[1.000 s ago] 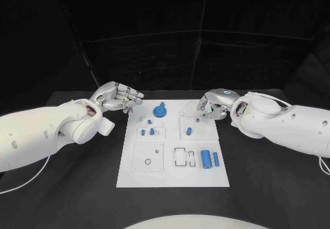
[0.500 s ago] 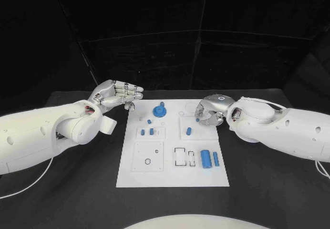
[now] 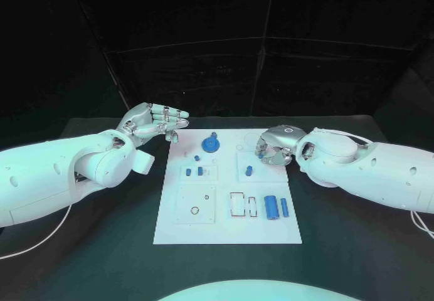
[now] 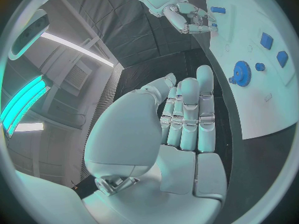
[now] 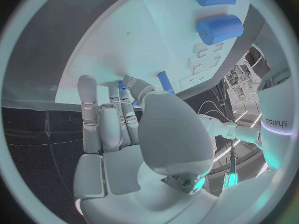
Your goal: Assemble the parts on the task board
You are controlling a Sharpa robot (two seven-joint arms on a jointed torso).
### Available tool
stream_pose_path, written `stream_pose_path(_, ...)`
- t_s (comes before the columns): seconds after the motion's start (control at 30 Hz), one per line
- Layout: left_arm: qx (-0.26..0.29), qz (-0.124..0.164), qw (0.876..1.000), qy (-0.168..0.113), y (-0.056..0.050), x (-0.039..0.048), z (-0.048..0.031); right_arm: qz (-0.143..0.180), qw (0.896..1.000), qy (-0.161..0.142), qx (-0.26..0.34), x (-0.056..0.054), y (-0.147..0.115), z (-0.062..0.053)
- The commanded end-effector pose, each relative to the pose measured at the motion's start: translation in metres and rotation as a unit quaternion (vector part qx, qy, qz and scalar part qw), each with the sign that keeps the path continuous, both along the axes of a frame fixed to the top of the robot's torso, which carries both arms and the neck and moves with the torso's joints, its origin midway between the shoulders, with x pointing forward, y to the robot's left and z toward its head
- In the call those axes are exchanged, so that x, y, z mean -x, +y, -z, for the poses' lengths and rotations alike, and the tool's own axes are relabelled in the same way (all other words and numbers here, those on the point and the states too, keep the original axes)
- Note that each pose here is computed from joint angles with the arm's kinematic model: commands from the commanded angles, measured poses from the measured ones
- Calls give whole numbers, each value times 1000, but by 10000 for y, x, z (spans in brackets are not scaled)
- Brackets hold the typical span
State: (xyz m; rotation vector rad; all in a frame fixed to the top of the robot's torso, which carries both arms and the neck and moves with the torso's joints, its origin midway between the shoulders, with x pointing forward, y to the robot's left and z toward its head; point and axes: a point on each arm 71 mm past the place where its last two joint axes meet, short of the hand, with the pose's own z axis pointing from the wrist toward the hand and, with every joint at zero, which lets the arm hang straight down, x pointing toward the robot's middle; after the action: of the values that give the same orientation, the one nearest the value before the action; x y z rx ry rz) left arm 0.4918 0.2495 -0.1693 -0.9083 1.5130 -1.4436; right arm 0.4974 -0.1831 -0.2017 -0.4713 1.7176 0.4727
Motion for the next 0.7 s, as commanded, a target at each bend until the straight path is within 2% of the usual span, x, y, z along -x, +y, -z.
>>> stream_pose_path(0.03,11,5,1000,-4,-17,5,-19,-5,1000,5,9,2,18,20)
stream_pose_path(0.4,12,8,1000,-1,-27,10,-17,0,1000,14,17,-7,27,59)
stream_pose_path(0.7,11,8,1000,0,-24,9,-15,6,1000,-14,-2,-5,24,14)
